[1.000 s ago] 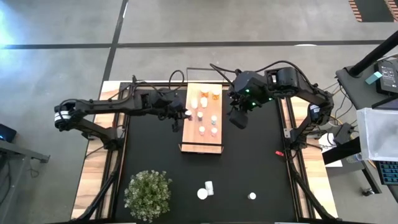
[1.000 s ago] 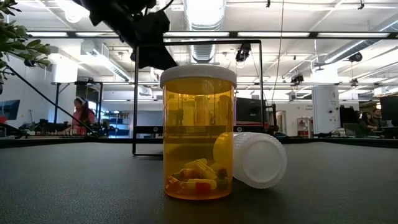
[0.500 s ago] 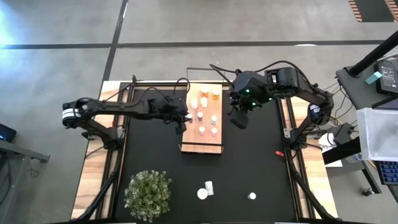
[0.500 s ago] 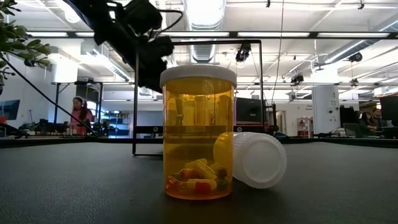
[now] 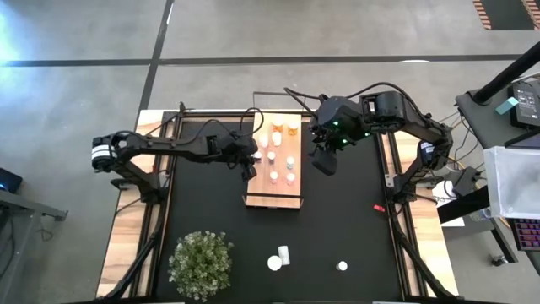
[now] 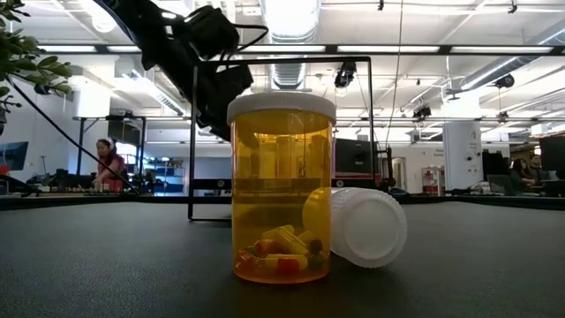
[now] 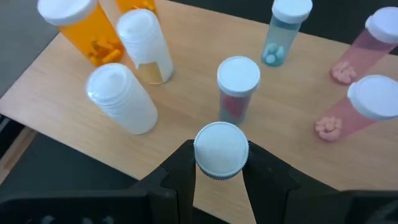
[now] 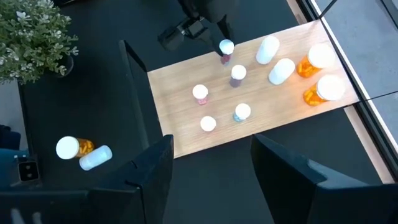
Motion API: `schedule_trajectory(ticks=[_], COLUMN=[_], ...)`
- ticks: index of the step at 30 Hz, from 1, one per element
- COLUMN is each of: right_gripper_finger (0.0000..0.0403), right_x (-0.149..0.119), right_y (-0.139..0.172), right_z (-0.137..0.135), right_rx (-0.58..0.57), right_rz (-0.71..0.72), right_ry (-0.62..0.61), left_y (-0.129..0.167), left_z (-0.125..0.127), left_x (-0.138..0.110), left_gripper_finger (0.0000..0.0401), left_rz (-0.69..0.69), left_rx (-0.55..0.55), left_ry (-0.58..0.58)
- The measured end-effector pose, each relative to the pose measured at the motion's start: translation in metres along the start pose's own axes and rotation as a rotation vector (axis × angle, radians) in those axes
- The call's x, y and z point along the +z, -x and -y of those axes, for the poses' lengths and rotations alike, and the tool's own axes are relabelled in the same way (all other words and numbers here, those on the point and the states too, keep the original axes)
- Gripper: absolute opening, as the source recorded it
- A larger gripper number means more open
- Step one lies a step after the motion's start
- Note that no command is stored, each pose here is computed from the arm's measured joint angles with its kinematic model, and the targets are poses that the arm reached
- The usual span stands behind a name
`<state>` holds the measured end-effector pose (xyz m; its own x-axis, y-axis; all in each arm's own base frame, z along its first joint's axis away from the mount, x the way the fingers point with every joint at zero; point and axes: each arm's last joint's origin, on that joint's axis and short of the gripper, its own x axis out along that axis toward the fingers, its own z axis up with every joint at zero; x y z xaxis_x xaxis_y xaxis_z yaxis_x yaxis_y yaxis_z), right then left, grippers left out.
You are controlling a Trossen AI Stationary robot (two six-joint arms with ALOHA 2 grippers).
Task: Pick and place medicine bottles onto shelf by color
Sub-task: Put the blue pill bottle on the shelf aligned with the other blue pill bottle
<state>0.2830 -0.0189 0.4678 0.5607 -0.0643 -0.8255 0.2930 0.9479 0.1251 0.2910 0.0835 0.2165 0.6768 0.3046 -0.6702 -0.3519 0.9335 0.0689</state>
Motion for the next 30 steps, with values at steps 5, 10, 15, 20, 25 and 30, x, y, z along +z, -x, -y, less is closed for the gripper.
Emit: schedule_trajectory(ticks=[5,10,15,20,25,30], right_gripper_finger=[0.0203,0.0203,0.0203,0.0203,0.0203,0.0203], right_x=[0.0,0.0,0.0,0.0,0.0,0.0], right_y=[0.0,0.0,0.0,0.0,0.0,0.0], right_z=[0.0,0.0,0.0,0.0,0.0,0.0], right_rx=[0.0,0.0,0.0,0.0,0.0,0.0], right_rz=[0.0,0.0,0.0,0.0,0.0,0.0], right_ry=[0.007,0.015,0.015,0.015,0.015,0.015], left_y=[-0.0026,-0.0066,-0.0073,-0.0074,-0.0074,-0.0072], left_z=[0.0006,0.001,0.0009,0.0009,0.0009,0.0011], left_x=[-0.0017,-0.005,-0.0053,-0.0057,-0.0057,-0.0052], left_gripper_finger=[0.0096,0.0096,0.0096,0.0097,0.0112,0.0128], left_rz=[-0.011,-0.029,-0.03,-0.031,-0.031,-0.03], left_rx=[-0.001,-0.001,0.0,-0.001,-0.001,-0.004], left_ry=[-0.001,-0.003,-0.002,-0.001,0.001,0.004])
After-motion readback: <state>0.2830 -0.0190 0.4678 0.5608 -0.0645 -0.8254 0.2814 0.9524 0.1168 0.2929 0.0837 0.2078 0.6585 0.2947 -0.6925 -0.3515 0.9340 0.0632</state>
